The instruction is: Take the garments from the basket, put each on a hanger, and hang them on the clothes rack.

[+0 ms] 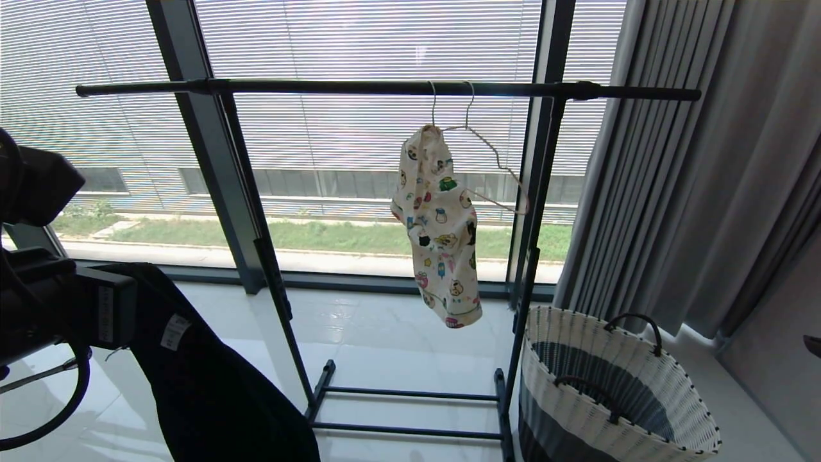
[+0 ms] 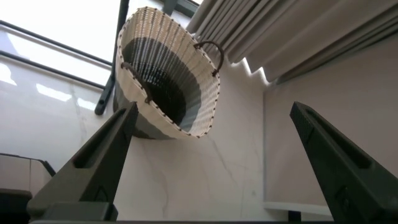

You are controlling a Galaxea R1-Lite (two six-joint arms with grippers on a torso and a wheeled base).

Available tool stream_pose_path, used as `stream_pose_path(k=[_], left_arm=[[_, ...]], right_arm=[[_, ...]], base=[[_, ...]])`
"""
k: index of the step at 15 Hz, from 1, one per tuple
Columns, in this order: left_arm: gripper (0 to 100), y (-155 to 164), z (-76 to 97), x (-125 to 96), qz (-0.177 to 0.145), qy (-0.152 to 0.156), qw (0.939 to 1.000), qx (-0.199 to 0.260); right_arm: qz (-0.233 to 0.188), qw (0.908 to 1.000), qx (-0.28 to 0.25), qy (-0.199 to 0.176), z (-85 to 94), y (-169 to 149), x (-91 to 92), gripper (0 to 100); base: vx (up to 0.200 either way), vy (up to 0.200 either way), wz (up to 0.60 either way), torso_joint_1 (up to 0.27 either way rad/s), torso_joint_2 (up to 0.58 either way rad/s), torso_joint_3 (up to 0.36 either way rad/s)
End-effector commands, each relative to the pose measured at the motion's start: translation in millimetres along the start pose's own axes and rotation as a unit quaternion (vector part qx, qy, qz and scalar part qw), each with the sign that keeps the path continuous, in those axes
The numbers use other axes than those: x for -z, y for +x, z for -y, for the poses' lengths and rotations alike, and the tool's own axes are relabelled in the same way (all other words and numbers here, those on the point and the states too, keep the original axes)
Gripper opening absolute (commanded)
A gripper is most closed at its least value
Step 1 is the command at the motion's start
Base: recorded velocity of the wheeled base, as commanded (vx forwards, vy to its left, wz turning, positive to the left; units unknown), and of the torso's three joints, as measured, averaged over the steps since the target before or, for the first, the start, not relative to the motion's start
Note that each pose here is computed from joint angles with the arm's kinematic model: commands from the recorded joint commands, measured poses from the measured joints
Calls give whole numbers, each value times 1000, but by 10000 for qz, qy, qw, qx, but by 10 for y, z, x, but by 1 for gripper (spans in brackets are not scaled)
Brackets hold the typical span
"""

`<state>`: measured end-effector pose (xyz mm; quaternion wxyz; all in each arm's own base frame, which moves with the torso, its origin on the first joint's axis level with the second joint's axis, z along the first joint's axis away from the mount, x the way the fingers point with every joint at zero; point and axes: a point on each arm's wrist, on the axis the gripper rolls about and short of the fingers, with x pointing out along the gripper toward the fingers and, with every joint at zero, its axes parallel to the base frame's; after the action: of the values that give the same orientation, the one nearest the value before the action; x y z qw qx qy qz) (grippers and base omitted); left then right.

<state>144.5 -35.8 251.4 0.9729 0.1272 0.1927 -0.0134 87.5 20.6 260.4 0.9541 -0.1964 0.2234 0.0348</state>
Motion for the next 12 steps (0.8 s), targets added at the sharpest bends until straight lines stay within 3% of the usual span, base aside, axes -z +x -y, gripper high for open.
stream_pose_path(k=[1,10,12], left_arm=[[0,19,5,-3,-27,8,10000,2],[0,19,5,-3,-27,77,10000,2],[0,16,4,1,-27,77,10000,2]], right_arm=[[11,10000,-5,8,-2,11,-8,100],[67,10000,21,63,-13,49,18,100],[413,9989,-180,135,-31,86,-5,100]], base=[[0,0,0,222,-496,-286],[0,0,0,226,-502,-277],[200,0,0,85,-166,-90]])
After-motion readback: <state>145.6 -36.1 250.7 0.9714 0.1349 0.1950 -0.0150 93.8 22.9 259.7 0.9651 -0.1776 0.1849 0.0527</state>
